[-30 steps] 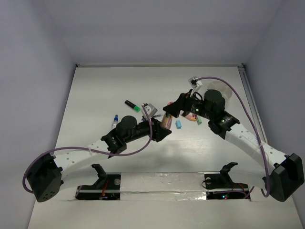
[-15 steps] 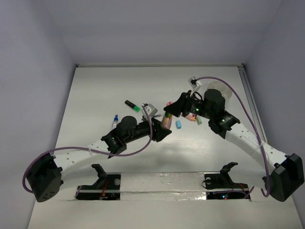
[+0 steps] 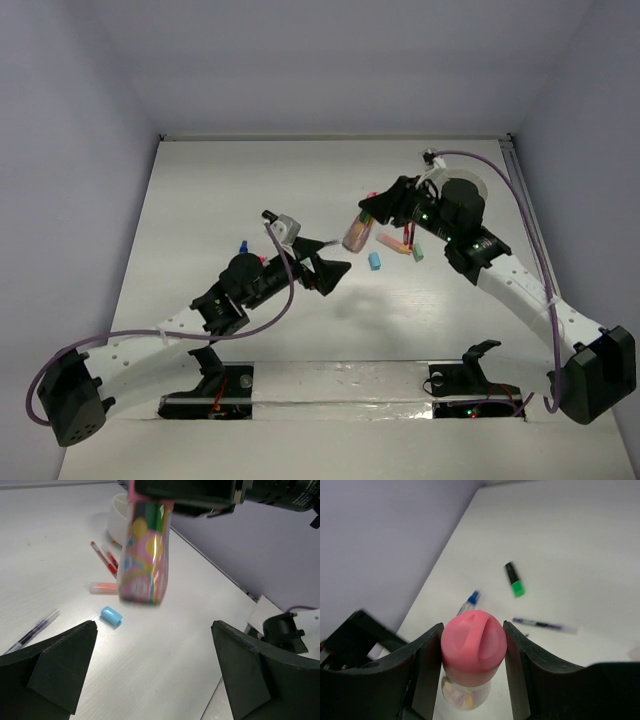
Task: Sort the stationery into containers
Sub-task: Place the stationery in the storage box.
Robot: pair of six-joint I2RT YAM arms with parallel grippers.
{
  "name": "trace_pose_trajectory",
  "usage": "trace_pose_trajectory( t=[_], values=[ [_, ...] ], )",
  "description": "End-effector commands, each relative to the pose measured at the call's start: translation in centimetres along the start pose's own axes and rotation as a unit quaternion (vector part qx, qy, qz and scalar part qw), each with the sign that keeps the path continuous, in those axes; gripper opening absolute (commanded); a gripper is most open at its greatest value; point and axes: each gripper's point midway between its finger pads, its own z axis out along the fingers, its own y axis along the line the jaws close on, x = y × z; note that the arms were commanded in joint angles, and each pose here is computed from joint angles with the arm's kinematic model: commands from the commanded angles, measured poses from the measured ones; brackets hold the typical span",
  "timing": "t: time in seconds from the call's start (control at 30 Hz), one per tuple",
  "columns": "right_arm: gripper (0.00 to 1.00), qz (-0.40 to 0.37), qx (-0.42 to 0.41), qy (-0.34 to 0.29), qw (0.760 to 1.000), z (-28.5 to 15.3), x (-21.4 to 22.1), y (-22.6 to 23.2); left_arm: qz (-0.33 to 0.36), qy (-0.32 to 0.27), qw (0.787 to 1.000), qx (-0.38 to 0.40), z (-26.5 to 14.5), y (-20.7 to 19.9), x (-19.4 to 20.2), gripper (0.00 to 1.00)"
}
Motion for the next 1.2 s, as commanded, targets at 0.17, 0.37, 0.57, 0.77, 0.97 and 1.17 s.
trace_pose_trajectory(
  t=[0.17,0.37,0.57,0.77,0.97,1.17],
  values=[
    [0.09,-0.052,0.27,-0.235,0.932,-6.1,-14.1,-10.7,-0.03,-0.112,0.983,-0.141,-4.4,4.8,-3.6,0.99],
    [0.1,-0.068,0.42,-0.31,0.85,-9.9,-17.8,-17.4,-0.054,-0.214,0.95,-0.221,-9.2,7.9,-6.1,0.99],
    [0.11,-0.103,0.501,-0.299,0.806,-10.3,-20.2,-21.8,-0.044,-0.234,0.939,-0.248,-11.3,9.4,-5.2,0.99],
    [0.1,-0.124,0.537,-0.297,0.779,-11.1,-21.6,-23.7,-0.036,-0.219,0.947,-0.232,-10.5,9.0,-4.6,0.99],
    [0.11,-0.145,0.566,-0.293,0.757,-11.7,-22.7,-25.2,-0.033,-0.205,0.952,-0.225,-9.8,8.7,-4.2,0.99],
    [0.11,-0.16,0.584,-0.273,0.747,-11.1,-22.4,-27.2,-0.032,-0.207,0.953,-0.22,-9.8,8.6,-4.3,0.99]
  ],
)
